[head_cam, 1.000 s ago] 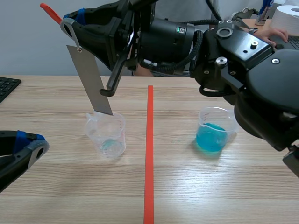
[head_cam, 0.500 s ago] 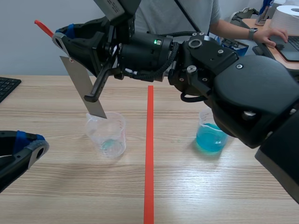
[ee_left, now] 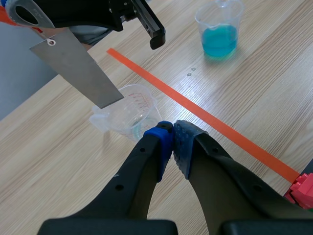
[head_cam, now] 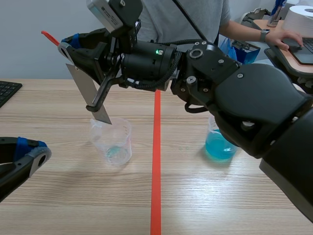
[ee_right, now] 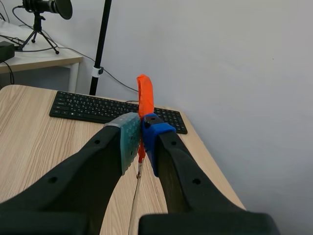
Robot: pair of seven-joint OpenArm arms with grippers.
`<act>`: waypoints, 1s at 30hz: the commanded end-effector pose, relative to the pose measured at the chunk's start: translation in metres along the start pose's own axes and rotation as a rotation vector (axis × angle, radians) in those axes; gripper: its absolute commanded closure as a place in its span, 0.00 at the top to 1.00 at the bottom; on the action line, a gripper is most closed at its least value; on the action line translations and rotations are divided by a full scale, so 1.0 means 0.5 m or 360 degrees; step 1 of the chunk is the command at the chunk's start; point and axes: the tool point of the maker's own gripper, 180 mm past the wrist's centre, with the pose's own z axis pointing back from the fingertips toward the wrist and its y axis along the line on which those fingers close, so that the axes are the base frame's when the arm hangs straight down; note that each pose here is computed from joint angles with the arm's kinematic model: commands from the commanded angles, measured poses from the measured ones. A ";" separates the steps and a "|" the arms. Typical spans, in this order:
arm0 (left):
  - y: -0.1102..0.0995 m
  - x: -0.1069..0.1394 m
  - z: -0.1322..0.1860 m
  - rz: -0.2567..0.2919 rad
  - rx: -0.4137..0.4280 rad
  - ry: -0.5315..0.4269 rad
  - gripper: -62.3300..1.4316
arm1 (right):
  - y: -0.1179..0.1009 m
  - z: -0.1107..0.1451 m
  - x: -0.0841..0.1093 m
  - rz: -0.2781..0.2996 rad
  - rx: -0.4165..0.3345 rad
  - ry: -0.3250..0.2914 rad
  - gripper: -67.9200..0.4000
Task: Do the redox reaction experiment.
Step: 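Put the plate into the left beaker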
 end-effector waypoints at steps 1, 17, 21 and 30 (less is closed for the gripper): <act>0.002 0.015 0.001 0.0007 0.0011 -0.0044 0.09 | -0.012 -0.009 0.019 0.0022 -0.0007 -0.0052 0.02; 0.002 0.015 0.001 0.0007 0.0011 -0.0044 0.09 | -0.022 0.013 -0.046 -0.0048 -0.0054 0.0069 0.02; 0.002 0.015 0.001 0.0007 0.0011 -0.0044 0.09 | -0.031 0.025 -0.076 -0.0039 -0.0100 0.0122 0.02; 0.002 0.014 0.001 0.0007 0.0011 -0.0044 0.09 | -0.041 0.045 -0.124 -0.0023 -0.0160 0.0219 0.02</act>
